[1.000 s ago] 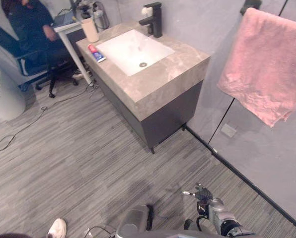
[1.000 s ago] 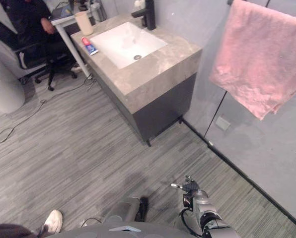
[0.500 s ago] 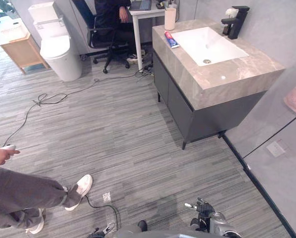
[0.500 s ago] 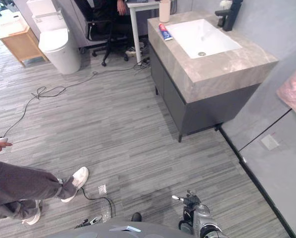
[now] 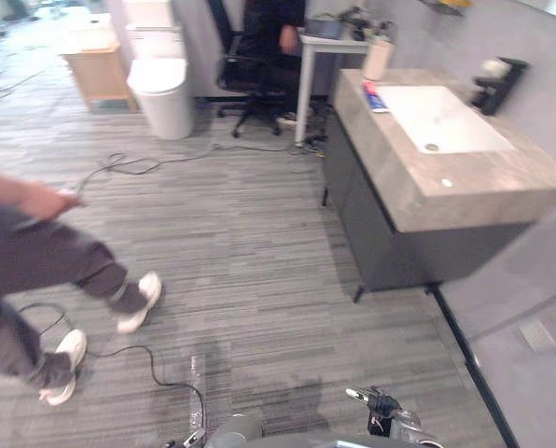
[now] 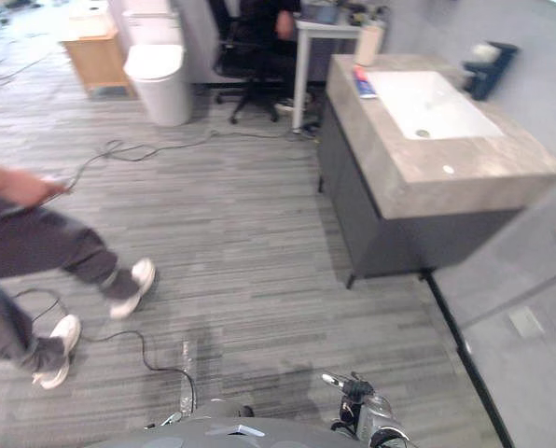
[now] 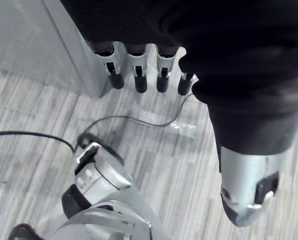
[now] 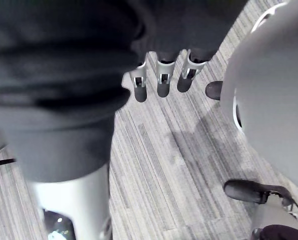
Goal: Organize washtable
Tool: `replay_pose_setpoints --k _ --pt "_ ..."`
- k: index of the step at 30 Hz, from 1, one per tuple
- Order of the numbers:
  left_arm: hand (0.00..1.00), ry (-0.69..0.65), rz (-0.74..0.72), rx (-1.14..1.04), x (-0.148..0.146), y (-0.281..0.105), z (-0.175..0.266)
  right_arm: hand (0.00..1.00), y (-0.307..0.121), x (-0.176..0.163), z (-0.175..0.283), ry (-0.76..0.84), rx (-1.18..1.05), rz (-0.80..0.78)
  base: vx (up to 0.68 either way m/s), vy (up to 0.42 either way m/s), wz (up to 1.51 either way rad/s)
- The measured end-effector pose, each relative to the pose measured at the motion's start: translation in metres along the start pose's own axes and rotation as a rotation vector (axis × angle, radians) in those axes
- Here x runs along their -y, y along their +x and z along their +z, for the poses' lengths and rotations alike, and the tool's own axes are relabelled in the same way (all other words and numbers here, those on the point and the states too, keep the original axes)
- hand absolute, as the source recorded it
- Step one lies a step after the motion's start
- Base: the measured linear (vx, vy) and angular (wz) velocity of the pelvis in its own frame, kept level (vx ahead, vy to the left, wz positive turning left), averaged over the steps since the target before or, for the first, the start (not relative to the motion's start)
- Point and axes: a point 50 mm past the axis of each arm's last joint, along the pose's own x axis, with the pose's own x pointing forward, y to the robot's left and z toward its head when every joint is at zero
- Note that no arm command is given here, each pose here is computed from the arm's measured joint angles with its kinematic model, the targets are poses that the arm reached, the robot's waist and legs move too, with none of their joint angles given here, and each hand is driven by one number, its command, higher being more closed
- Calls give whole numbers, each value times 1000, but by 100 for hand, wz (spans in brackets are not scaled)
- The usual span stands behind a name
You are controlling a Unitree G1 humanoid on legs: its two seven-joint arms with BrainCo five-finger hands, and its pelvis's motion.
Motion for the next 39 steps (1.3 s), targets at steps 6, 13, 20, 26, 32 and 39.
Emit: replay_pose_setpoints --k 6,13,20,26,32,39 --pt "0 39 -27 50 7 2 14 0 -1 -8 6 184 75 1 215 -32 54" --pt "0 101 -86 119 24 5 38 0 -6 24 -14 355 41 -121 422 -351 50" --pt "0 4 -106 162 35 3 45 0 -1 6 14 280 99 -50 479 -268 -43" --pt "0 -26 -54 5 18 -4 -6 0 2 -13 40 232 157 10 522 -45 -53" --pt "0 -88 8 -77 4 -6 -25 0 0 -13 19 138 109 26 544 159 -3" --pt "0 -70 -94 157 40 3 50 0 -4 4 10 146 122 -7 -126 75 41"
